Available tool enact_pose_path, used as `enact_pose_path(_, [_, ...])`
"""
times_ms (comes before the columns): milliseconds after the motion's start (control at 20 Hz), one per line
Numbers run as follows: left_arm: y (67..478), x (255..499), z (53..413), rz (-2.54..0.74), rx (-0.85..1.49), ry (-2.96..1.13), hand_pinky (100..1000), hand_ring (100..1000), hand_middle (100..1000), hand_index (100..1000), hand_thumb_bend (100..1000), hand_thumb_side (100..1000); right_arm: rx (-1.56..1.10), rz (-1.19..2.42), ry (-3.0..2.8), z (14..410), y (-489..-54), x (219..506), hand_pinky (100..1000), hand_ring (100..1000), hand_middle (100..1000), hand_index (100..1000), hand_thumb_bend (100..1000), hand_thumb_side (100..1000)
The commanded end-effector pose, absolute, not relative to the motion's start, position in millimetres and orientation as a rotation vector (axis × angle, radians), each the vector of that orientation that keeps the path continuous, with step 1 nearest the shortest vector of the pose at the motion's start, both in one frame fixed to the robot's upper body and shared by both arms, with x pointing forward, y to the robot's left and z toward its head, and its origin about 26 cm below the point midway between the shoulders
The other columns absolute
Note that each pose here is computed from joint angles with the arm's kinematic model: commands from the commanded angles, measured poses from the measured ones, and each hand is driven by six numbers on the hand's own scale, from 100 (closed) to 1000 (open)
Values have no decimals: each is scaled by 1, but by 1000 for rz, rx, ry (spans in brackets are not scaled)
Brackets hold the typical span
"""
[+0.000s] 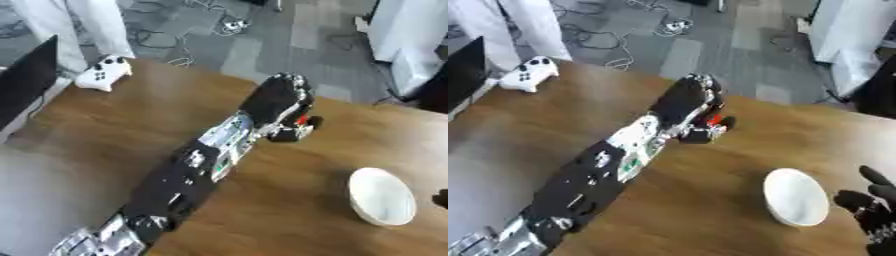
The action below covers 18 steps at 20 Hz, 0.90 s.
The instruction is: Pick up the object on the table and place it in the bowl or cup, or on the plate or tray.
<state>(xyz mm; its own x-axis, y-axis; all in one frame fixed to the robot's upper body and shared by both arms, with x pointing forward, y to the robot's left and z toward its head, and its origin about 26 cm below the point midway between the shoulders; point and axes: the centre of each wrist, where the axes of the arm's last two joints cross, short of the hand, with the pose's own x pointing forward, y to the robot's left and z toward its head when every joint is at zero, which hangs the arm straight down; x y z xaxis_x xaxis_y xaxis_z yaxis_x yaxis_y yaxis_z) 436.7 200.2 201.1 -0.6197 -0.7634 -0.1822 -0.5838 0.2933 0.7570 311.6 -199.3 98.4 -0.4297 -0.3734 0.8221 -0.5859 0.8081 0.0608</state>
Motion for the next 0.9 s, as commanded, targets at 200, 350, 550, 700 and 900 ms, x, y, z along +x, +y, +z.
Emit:
enact_pose_path(200, [189,430,232,-1256,1253,-2416,368,100,100,112,288,105,709,301,-2083,103,-202,311,779,720,884,743,100,874])
enact_pose_path(350, [186,429,235,-1261,1247,-2422,358,100,100,113,288,106,709,298,-2081,103,-203,311,779,720,884,743,100,875])
enact_pose_path(550, [172,428,240,-1237,1197,-2470,322,100,100,113,294,107,704,293,-2084,102,-204,311,780,720,884,743,100,871])
enact_pose_path(700, [159,425,239,-1257,1145,-2496,337,100,100,113,292,106,692,282,-2106,106,-207,312,779,720,882,743,100,862])
enact_pose_path(900, [148,426,231,-1330,1101,-2487,375,100,100,113,287,106,676,277,-2122,109,-210,312,780,720,883,743,100,862])
